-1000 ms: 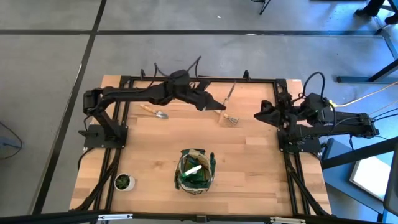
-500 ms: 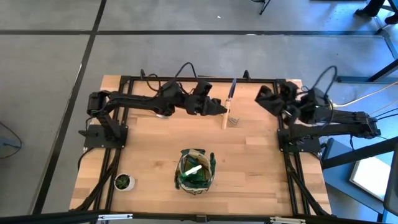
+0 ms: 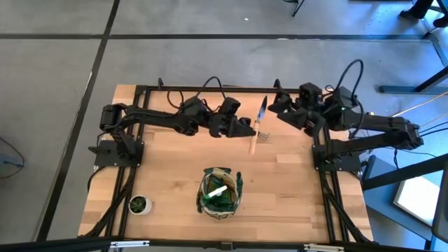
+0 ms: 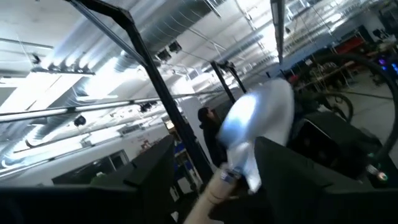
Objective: Pick & Place Garden tools in Gardening bag
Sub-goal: Put the right brown trowel into the gardening bag
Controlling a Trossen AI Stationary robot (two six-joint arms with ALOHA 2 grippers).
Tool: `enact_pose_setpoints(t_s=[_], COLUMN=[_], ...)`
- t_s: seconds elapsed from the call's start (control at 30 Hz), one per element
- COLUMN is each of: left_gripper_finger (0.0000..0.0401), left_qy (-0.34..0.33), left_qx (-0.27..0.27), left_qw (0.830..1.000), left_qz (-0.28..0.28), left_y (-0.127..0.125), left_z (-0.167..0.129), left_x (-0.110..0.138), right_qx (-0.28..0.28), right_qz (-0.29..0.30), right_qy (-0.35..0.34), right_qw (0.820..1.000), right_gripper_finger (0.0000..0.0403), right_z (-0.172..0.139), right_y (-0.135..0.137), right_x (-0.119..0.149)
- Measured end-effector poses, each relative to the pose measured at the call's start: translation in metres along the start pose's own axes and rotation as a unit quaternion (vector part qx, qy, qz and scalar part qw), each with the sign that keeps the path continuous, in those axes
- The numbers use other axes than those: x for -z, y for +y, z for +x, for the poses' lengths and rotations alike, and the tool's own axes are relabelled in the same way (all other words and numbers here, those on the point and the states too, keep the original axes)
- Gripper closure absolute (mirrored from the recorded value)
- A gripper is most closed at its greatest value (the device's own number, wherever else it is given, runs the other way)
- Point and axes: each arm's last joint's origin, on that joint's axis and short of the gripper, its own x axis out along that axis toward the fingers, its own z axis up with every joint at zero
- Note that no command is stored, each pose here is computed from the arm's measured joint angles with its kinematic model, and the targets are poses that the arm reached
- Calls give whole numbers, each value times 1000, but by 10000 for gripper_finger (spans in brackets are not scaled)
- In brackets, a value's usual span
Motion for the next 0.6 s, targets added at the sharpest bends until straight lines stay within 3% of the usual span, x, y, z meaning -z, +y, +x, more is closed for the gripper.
enact_pose_setpoints(t_s=[0.2,0.6], left_gripper_finger=[353,353], left_qy=[4,-1], left_qx=[2,7], left_qw=[1000,1000], left_qz=[5,3], left_y=[-1,-4], left_z=[1,4], left_x=[2,5], right_qx=[14,32], right_qz=[7,16], right_qy=[16,23], right_qw=[1000,999], right_gripper_finger=[155,151], right_z=[5,4], right_y=[-6,-10], right_x=[4,4])
